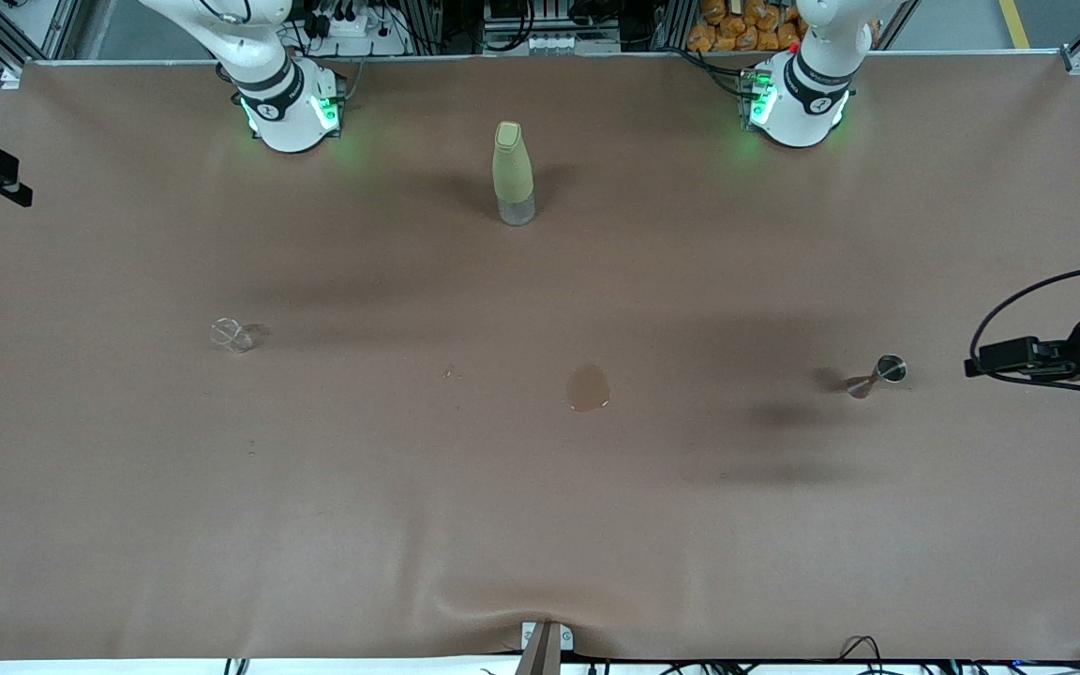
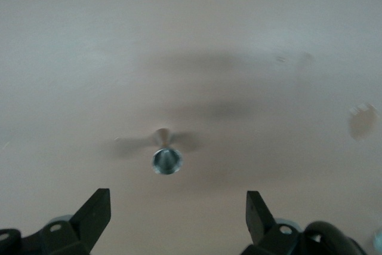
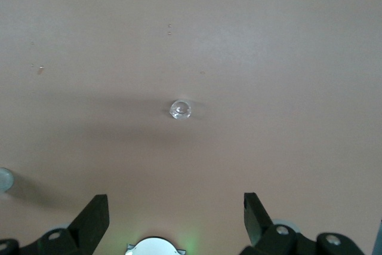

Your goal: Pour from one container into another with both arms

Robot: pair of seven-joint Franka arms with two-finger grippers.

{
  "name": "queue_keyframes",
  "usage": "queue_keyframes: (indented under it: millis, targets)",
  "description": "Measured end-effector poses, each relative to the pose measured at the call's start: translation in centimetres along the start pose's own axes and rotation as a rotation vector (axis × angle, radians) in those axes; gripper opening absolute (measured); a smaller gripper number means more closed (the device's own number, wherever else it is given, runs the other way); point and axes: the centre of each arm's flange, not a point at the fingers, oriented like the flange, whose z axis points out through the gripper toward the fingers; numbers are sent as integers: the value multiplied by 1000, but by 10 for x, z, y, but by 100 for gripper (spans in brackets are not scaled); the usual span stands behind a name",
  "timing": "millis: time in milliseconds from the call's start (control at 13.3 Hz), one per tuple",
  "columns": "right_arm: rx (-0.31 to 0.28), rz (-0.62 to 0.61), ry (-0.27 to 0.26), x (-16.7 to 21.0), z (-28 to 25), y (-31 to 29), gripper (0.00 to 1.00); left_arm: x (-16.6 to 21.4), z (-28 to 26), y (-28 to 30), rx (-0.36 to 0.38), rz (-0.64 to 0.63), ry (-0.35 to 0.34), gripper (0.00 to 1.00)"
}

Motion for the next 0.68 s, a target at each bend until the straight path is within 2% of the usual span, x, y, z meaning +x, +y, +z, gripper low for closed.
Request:
queue_keyframes:
  millis: [301,677]
  targets:
    - [17,7,-8,-6,0,0,100,-2,-7,9,27,-123,16,100]
    - [49,38,-24,-8,3,-1,100,-9,-28,19,34,-146,57,100]
